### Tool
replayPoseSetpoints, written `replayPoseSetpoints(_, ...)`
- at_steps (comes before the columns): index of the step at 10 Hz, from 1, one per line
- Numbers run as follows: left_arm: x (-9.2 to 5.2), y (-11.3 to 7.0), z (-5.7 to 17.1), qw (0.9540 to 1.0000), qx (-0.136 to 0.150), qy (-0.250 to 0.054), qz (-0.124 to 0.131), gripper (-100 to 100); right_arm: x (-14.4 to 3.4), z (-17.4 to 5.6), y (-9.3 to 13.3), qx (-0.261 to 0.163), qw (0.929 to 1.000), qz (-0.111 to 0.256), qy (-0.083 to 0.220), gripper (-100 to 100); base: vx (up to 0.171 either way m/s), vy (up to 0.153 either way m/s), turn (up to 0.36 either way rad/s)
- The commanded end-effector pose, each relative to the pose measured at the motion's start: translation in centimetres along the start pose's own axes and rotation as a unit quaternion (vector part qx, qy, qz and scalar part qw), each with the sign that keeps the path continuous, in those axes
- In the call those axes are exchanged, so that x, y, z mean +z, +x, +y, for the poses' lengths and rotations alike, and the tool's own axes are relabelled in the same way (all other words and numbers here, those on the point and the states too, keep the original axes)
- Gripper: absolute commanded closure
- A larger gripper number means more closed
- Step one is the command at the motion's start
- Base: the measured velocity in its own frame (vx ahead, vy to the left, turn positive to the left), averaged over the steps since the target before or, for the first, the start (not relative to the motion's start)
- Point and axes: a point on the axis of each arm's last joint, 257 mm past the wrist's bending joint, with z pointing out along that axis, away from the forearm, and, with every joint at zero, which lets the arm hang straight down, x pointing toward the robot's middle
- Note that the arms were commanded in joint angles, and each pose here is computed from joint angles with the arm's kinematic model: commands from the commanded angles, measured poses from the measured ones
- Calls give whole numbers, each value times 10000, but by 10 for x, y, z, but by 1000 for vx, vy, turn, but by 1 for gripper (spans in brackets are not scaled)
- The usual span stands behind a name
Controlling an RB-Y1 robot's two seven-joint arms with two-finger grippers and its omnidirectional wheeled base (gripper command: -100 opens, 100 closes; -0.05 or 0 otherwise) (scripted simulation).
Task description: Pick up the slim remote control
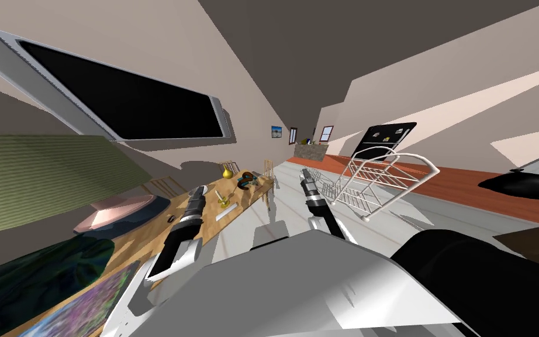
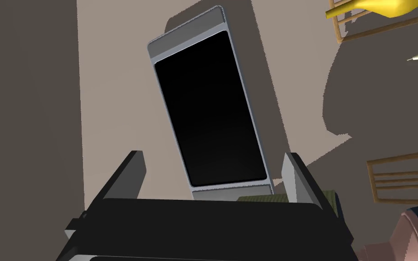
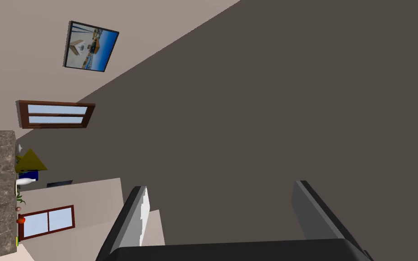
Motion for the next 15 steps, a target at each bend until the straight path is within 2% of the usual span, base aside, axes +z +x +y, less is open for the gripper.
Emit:
replayPoseSetpoints(1, 3, -6, 27, 9993, -4, -369, -29, -100, 0, 0, 0, 0, 10000, 0, 0, 0, -10, -71, -182)
replayPoseSetpoints(3, 2, -5, 32, 9989, -5, -469, -19, -100, 0, 0, 0, 0, 10000, 0, 0, 0, -8, -41, -27)
replayPoseSetpoints(4, 5, -13, 51, 9974, -17, -719, -65, -100, 0, 0, 0, -1, 10000, 0, 0, 0, -5, -43, -182)
replayPoseSetpoints(5, 4, -12, 57, 9965, -18, -837, -53, -100, 0, 0, 0, 0, 10000, 0, 0, 0, -2, -40, -88)
replayPoseSetpoints(8, 6, -29, 99, 9895, -79, -1433, -167, -100, 0, 0, 0, 0, 10000, 0, 0, 0, -2, -55, -131)
replayPoseSetpoints(10, 4, -28, 108, 9869, -84, -1603, -152, -100, 0, 0, 0, -1, 10000, 0, 0, 0, -2, -37, -18)
replayPoseSetpoints(11, 3, -37, 128, 9816, -134, -1889, -223, -100, 0, 0, 0, -1, 10000, 0, 1, 0, 3, -38, -162)
replayPoseSetpoints(12, 1, -37, 132, 9801, -137, -1970, -216, -100, 0, 0, 0, 0, 10000, 0, 0, 0, 8, -35, -81)
replayPoseSetpoints(13, 1, -46, 149, 9750, -199, -2193, -298, -100, 0, 0, 0, -1, 10000, 0, 1, 0, 12, -47, -125)
replayPoseSetpoints(14, -3, -45, 157, 9712, -206, -2356, -284, -100, 0, 0, 0, 0, 10000, 0, 0, 0, 9, -35, -76)
replayPoseSetpoints(15, -4, -45, 158, 9703, -208, -2392, -281, -100, 0, 0, 0, -1, 10000, 0, 1, 0, 1, -11, 11)
